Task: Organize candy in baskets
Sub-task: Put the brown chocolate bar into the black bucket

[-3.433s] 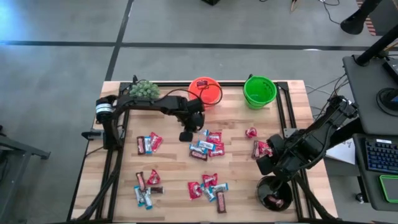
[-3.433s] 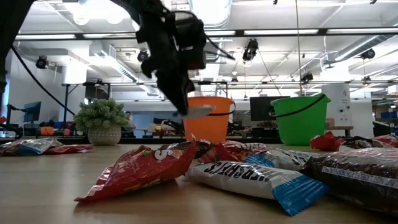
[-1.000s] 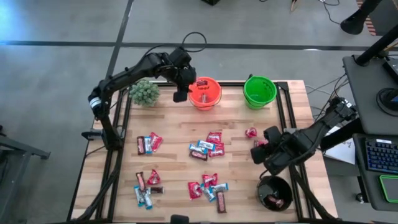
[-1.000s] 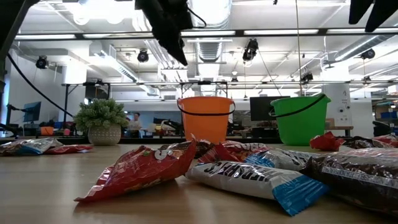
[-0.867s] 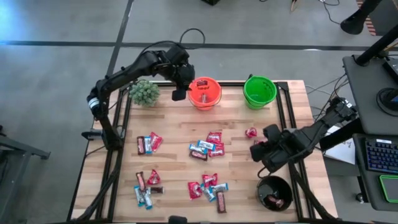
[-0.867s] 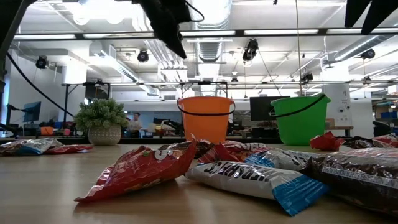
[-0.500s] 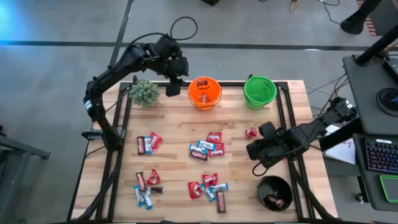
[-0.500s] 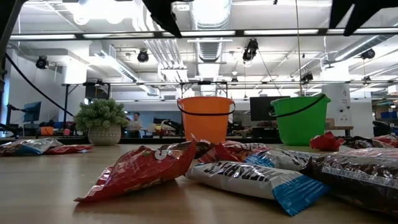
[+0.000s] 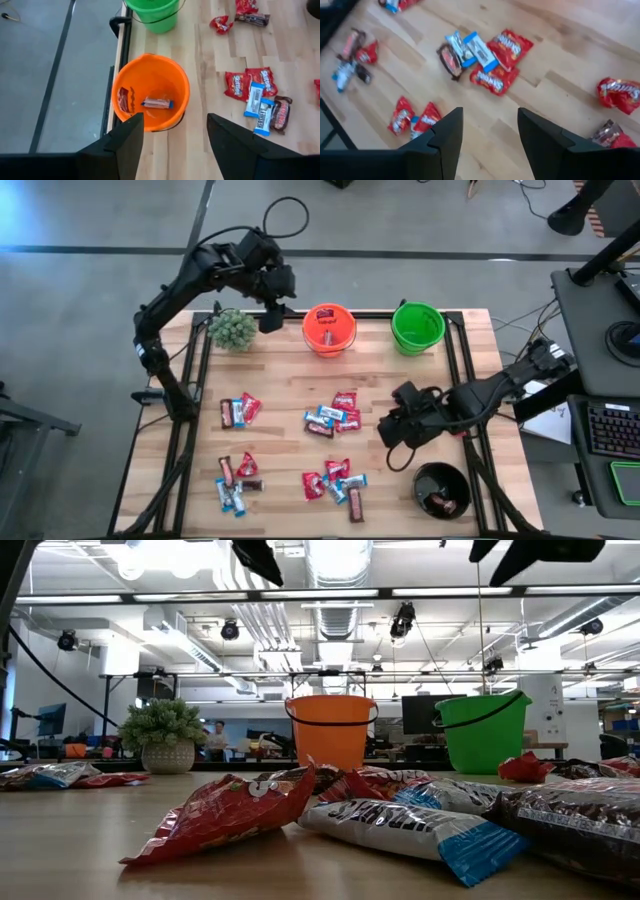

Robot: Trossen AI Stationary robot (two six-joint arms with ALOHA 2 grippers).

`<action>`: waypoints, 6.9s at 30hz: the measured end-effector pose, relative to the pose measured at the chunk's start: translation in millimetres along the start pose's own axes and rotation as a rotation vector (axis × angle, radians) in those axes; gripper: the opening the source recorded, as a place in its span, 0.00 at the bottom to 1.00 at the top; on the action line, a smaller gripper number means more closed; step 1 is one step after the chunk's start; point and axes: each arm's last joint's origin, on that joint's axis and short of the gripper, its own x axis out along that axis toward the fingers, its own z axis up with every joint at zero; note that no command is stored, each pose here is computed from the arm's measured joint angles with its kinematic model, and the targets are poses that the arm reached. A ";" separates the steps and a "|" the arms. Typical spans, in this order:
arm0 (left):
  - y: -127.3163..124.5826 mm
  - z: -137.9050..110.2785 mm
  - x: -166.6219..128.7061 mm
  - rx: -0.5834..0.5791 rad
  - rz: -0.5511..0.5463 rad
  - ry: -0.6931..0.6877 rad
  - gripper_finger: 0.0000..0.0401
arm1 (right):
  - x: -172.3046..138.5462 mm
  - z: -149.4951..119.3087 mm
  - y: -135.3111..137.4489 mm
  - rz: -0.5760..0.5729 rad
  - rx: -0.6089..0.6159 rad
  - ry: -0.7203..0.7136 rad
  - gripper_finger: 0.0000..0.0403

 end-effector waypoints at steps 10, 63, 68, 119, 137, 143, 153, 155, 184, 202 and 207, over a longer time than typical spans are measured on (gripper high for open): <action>-6.1 1.4 -11.5 -0.069 -0.109 -0.039 0.50 | 29.6 -13.7 12.9 -0.059 -0.004 0.126 0.57; -12.7 -1.5 -39.1 -0.069 -0.091 -0.030 0.50 | 107.3 -98.0 111.6 0.020 0.532 0.357 0.58; -12.6 -1.3 -39.1 -0.068 -0.090 -0.031 0.50 | 118.0 -103.2 115.9 0.039 0.529 0.362 0.58; -12.4 -1.2 -39.0 -0.059 -0.089 -0.034 0.50 | 164.8 -148.0 111.1 -0.051 0.524 0.417 0.57; -12.4 -1.2 -39.0 -0.056 -0.089 -0.034 0.50 | 165.1 -148.1 115.0 -0.022 0.536 0.427 0.06; -12.4 -1.2 -39.0 -0.056 -0.089 -0.034 0.50 | 159.5 -146.3 116.0 -0.014 0.524 0.457 0.03; -12.4 -1.2 -39.0 -0.056 -0.088 -0.034 0.50 | 112.7 -123.8 118.9 0.073 0.479 0.462 0.03; -12.4 -1.2 -39.0 -0.056 -0.088 -0.034 0.50 | 102.0 -118.4 115.9 0.069 0.465 0.461 0.03; -12.3 -1.3 -39.0 -0.056 -0.087 -0.033 0.50 | -20.9 -100.7 55.9 -0.105 0.408 0.575 0.03; -12.3 -1.2 -39.0 -0.056 -0.086 -0.033 0.50 | -30.2 -113.6 37.1 -0.333 0.417 0.654 0.04; -12.1 -1.3 -38.9 -0.056 -0.078 -0.029 0.50 | -29.9 -113.6 35.7 -0.344 0.406 0.653 0.08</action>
